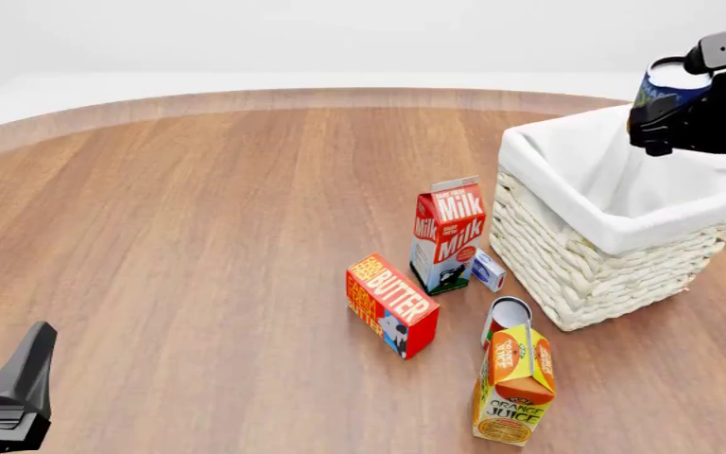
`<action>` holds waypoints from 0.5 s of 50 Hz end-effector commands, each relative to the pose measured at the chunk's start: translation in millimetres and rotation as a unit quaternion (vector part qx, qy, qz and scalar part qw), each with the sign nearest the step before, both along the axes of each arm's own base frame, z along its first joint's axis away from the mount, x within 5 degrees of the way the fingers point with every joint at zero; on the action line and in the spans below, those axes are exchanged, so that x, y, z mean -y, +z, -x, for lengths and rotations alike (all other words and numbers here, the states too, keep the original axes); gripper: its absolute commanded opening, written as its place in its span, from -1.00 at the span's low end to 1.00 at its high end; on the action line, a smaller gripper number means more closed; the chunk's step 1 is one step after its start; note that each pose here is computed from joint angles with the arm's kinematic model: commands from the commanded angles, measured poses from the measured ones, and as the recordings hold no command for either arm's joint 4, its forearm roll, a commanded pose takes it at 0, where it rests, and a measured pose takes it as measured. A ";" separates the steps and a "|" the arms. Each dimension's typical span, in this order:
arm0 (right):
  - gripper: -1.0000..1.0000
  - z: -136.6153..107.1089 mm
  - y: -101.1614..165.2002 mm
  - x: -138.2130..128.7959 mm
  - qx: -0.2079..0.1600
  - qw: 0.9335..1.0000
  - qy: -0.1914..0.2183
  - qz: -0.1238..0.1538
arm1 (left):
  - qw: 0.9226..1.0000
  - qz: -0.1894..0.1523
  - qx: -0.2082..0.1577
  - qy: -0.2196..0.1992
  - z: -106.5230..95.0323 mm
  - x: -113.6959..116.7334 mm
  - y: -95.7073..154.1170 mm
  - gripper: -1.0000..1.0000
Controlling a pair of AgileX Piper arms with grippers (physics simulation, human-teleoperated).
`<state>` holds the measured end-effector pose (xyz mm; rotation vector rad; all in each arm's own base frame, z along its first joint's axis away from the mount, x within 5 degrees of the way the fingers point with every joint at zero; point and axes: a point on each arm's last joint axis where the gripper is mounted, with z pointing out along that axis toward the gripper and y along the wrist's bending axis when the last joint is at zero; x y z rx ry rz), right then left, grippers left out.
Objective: Pick up the alphabet soup, and put it in the basket.
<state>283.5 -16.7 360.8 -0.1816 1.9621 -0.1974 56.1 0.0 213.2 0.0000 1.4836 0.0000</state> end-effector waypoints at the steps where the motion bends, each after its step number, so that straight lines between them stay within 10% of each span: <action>1: -1.00 -12.5 2.3 0.5 -0.007 1.000 -0.003 -0.007 | 1.000 0.000 0.000 0.000 0.0 0.0 0.0 1.00; 25: -1.00 -34.9 -8.3 0.8 -0.047 0.999 0.002 -0.001 | 1.000 0.000 0.000 0.000 0.0 0.0 0.0 1.00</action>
